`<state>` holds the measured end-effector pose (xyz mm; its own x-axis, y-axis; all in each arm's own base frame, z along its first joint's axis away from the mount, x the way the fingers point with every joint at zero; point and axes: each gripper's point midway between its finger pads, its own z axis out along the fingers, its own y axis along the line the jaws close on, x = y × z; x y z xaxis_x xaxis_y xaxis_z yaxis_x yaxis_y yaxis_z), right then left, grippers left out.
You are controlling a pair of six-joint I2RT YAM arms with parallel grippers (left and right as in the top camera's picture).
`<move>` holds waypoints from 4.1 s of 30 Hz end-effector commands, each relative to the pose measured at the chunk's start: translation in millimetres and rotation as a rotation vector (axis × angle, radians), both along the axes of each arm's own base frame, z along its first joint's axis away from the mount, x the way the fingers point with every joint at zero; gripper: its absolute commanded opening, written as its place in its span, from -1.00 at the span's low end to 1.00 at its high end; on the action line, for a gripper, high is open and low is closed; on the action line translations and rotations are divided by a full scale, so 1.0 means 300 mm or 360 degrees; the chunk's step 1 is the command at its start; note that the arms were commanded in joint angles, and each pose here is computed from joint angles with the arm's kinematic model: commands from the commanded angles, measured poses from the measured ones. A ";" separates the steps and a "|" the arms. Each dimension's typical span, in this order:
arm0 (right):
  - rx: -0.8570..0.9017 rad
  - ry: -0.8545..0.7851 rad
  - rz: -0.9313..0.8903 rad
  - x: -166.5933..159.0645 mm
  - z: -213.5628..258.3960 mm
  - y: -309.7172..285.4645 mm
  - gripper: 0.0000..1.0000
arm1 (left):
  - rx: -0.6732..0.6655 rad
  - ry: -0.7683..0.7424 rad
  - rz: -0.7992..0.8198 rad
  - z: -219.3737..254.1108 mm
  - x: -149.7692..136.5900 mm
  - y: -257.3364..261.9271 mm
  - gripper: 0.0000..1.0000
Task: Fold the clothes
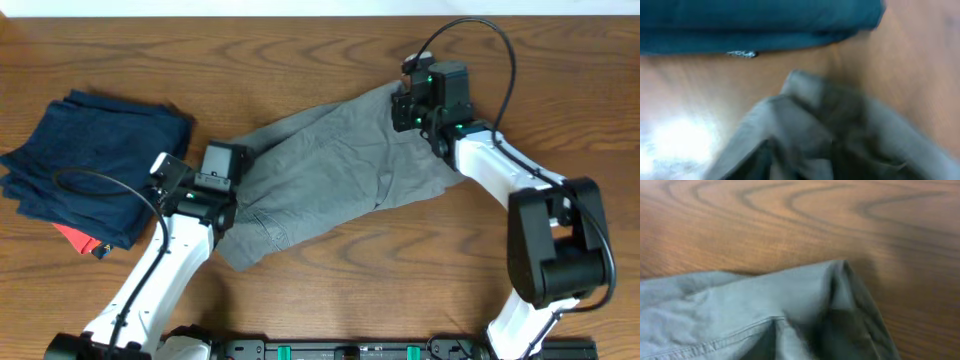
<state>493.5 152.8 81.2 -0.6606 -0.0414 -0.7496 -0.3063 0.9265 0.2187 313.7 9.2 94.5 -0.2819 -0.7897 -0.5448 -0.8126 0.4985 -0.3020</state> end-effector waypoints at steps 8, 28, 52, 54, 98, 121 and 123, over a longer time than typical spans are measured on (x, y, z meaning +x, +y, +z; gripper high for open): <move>0.0080 -0.0193 -0.0059 -0.018 0.283 -0.050 -0.35 | 0.0015 -0.0240 -0.0522 0.209 0.088 -0.052 0.11; -0.0337 0.0978 -0.0287 -0.380 -0.313 -0.162 -0.64 | -0.0129 0.0224 -0.1075 -0.237 0.117 -0.264 -0.10; -0.0287 0.0584 -0.0554 -0.343 0.115 -0.283 -0.17 | -0.0068 0.0100 -0.1263 0.119 -0.043 -0.230 0.96; -0.0252 0.0524 -0.0451 -0.345 0.162 -0.251 -0.15 | -0.0030 0.0164 -0.1224 0.079 -0.057 -0.204 0.95; -0.0333 0.0699 -0.0426 -0.345 0.003 -0.246 -0.14 | 0.0044 0.0075 -0.0898 -0.186 0.287 -0.090 -0.22; -0.0349 0.0898 -0.0250 -0.381 -0.152 -0.204 -0.16 | -0.0176 -0.0066 -0.1135 -0.106 0.289 -0.174 0.96; -0.0349 0.0900 -0.0250 -0.382 -0.153 -0.204 -0.15 | -0.0180 -0.0079 -0.1109 -0.049 0.259 -0.148 0.96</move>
